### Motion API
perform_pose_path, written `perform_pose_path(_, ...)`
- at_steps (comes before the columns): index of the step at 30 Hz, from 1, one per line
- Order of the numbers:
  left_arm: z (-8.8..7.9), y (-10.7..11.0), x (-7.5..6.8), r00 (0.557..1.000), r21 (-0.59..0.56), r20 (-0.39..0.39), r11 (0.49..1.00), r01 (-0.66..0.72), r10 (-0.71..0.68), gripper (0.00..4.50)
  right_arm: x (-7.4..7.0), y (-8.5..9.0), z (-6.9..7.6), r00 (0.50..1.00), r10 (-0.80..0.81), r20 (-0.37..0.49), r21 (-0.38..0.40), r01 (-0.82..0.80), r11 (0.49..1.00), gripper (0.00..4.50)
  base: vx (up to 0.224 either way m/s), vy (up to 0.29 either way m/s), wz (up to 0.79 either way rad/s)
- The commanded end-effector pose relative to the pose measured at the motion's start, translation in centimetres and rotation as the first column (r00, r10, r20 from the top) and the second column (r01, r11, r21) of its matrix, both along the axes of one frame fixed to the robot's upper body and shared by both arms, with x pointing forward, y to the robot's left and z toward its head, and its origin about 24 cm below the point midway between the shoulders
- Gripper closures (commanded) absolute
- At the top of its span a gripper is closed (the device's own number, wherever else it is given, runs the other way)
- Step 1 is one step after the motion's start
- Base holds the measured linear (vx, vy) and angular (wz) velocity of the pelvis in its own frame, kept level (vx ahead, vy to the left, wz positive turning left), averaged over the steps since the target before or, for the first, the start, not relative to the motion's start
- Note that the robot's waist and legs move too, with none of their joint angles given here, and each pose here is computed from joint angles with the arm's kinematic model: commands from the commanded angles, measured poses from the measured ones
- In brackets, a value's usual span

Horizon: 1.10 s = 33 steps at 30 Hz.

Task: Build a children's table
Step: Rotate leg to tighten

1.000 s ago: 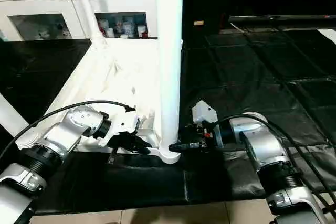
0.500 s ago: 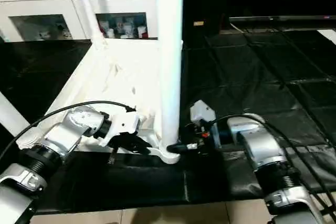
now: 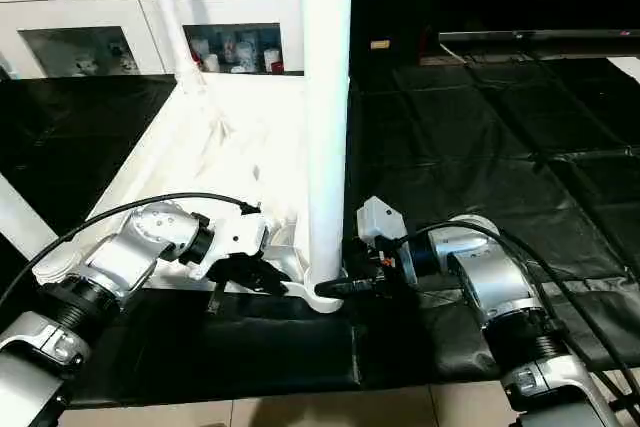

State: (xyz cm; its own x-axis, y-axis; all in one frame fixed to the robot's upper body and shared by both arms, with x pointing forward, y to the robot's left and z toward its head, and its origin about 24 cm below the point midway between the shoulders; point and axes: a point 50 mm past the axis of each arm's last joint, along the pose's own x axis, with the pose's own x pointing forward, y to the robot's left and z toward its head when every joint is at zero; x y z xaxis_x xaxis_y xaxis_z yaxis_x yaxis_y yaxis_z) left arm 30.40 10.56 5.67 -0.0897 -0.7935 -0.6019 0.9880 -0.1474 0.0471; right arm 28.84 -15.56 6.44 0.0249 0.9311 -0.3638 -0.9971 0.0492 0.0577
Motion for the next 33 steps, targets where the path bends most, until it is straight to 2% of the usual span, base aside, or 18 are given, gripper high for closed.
perform_pose_path(1,0.1,-0.8,-0.4,0.998,0.016,0.018,0.998,0.067,-0.067,4.5,-0.2,0.2,0.0,1.0,0.02,-0.001,0.012,-0.02,1.0,1.99,0.0,0.0,0.0)
perform_pose_path(2,0.0,-0.8,-0.4,0.998,0.017,0.017,0.998,0.066,-0.066,4.5,-0.2,0.2,0.0,1.0,0.021,-0.008,0.017,-0.02,1.0,2.28,0.0,0.0,0.0)
perform_pose_path(8,0.0,-0.8,-0.4,0.998,0.015,0.014,0.998,0.064,-0.065,4.5,-0.5,0.4,0.1,0.999,0.03,-0.036,0.049,-0.028,0.998,2.57,0.0,0.0,0.0)
perform_pose_path(21,0.0,-0.9,-0.4,0.999,0.006,0.007,0.999,0.048,-0.048,4.5,-1.2,0.8,-0.4,0.996,0.043,-0.082,0.067,-0.037,0.997,2.59,0.0,0.0,0.0)
perform_pose_path(24,0.0,-1.2,-0.3,1.0,-0.024,-0.018,1.0,0.003,-0.004,4.5,-1.1,1.2,-0.8,0.995,-0.022,-0.1,0.074,0.029,0.997,2.59,0.0,0.0,0.0)
perform_pose_path(26,0.0,-2.0,0.1,0.996,-0.061,-0.041,0.995,-0.079,0.077,4.5,-0.9,1.9,-1.7,0.983,-0.135,-0.125,0.078,0.145,0.986,2.59,0.0,0.0,0.0)
perform_pose_path(28,0.0,-2.0,0.1,0.996,-0.062,-0.042,0.995,-0.081,0.079,4.5,-0.9,2.0,-1.7,0.983,-0.136,-0.125,0.078,0.147,0.986,2.59,0.0,0.0,0.0)
perform_pose_path(31,-0.1,-3.8,0.8,0.975,-0.122,-0.053,0.968,-0.221,0.216,4.5,-0.5,3.6,-2.8,0.95,-0.279,-0.141,0.097,0.293,0.951,2.59,0.0,0.0,0.0)
perform_pose_path(33,-0.1,-4.2,1.0,0.967,-0.135,-0.057,0.958,-0.254,0.248,4.5,-0.4,4.0,-3.0,0.938,-0.314,-0.147,0.101,0.33,0.939,2.59,0.0,0.0,0.0)
